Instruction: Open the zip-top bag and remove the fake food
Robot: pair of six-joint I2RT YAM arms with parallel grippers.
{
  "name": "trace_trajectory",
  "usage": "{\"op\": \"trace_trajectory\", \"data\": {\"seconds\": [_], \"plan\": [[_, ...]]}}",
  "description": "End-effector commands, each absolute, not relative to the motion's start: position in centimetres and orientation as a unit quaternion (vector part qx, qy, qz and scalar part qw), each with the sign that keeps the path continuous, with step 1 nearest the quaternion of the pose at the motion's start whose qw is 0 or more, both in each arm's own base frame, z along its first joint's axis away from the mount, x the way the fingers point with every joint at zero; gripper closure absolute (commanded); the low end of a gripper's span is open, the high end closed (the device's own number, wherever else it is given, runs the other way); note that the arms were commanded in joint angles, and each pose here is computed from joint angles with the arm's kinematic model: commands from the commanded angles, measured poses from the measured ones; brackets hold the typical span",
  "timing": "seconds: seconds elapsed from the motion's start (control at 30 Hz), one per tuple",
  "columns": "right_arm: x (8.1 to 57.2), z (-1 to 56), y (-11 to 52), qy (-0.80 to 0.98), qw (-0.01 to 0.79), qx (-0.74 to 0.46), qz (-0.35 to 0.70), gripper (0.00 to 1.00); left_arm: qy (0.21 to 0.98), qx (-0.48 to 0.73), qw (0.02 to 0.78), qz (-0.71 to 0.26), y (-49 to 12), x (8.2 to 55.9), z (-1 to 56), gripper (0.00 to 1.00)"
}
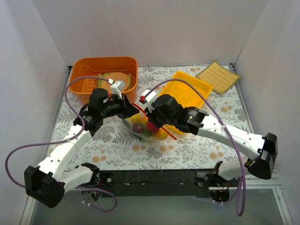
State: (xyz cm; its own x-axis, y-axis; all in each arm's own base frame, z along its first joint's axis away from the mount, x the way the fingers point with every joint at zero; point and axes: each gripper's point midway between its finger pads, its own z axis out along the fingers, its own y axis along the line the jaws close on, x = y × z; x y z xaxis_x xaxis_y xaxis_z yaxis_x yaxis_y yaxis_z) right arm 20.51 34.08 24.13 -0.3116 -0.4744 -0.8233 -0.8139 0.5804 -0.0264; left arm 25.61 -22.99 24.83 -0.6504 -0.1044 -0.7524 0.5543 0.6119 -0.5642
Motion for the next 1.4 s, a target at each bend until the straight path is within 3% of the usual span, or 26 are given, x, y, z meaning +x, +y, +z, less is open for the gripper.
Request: {"op": "trace_trajectory", "data": {"seconds": [0.0, 0.7, 0.8, 1.03, 1.13, 1.3, 1.37], "plan": [[18.2, 21.8, 30.6, 0.815, 0.369, -0.406, 0.185, 0.99, 0.808, 0.095, 0.444, -0.376, -21.1, 27.3, 25.0, 1.00], [13.2, 19.2, 22.9, 0.857, 0.316, -0.363, 0.184, 0.99, 0.811, 0.047, 0.475, -0.338, -19.7, 29.2, 23.6, 1.00], [12.8, 19.1, 22.7, 0.856, 0.311, -0.367, 0.189, 0.94, 0.804, 0.056, 0.477, -0.350, -20.1, 29.1, 23.8, 1.00], [14.1, 21.8, 23.8, 0.842, 0.350, -0.361, 0.197, 0.49, 0.757, 0.151, 0.478, -0.420, -22.1, 25.9, 25.0, 1.00], [15.6, 25.1, 24.9, 0.827, 0.389, -0.352, 0.201, 0.41, 0.753, 0.175, 0.466, -0.430, -22.5, 25.0, 24.6, 1.00], [19.1, 28.7, 26.7, 0.810, 0.446, -0.337, 0.176, 0.40, 0.745, 0.189, 0.466, -0.439, -22.6, 24.3, 24.7, 1.00], [20.4, 28.7, 27.8, 0.811, 0.445, -0.335, 0.178, 0.48, 0.744, 0.190, 0.465, -0.440, -22.7, 24.2, 24.7, 1.00]]}}
